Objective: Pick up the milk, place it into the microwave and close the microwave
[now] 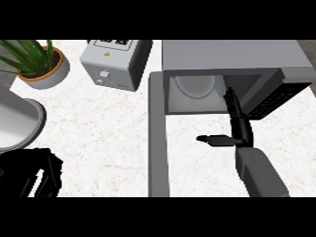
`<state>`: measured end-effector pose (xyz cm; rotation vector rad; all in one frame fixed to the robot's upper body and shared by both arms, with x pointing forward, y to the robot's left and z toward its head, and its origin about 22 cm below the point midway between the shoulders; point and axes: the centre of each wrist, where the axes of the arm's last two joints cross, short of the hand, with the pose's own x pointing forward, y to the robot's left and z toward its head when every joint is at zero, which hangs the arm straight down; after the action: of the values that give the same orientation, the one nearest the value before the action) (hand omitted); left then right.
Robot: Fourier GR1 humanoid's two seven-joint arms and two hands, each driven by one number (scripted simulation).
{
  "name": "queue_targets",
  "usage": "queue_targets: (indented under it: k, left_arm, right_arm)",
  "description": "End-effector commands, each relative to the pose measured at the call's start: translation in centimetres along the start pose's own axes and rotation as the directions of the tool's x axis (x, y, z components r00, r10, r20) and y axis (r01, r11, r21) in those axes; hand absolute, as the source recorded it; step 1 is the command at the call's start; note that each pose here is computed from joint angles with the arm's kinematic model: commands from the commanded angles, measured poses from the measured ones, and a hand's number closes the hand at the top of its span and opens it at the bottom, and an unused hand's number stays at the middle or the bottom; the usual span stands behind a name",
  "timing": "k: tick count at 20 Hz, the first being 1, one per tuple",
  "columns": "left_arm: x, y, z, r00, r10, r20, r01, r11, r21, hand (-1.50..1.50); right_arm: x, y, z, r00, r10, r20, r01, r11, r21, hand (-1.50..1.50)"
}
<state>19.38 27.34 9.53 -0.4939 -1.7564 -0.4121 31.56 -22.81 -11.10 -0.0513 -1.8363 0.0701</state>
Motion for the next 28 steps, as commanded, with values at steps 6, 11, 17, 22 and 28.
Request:
queue_targets:
  k: [6, 11, 17, 22, 28]
  left_arm:
    - [-2.1, -2.5, -5.7, 0.997, -0.073, 0.002, 0.073, 0.993, -0.097, 1.5]
    - [-4.6, -6.4, -8.7, 0.995, -0.091, -0.026, 0.084, 0.974, -0.21, 1.5]
    - [-9.7, -9.6, -10.7, 0.977, -0.188, -0.097, 0.148, 0.936, -0.32, 1.5]
    - [-13.4, -13.2, -12.5, 0.961, -0.253, -0.113, 0.205, 0.924, -0.322, 1.5]
    - [-18.0, -13.9, -12.7, 0.964, -0.266, -0.016, 0.257, 0.945, -0.201, 1.5]
  right_arm:
    - [0.7, -2.5, 7.9, 1.0, -0.008, -0.016, 0.008, 1.0, -0.021, -1.5]
    - [2.7, -5.1, 11.9, 1.0, 0.009, 0.0, -0.009, 0.999, -0.041, -1.5]
    - [5.5, -7.7, 16.3, 0.998, 0.037, 0.041, -0.035, 0.999, -0.032, -1.5]
    - [8.5, -8.7, 17.1, 0.994, 0.058, 0.089, -0.061, 0.998, 0.032, -1.5]
    - [12.7, -9.1, 14.3, 0.981, -0.051, 0.188, 0.039, 0.997, 0.07, -1.5]
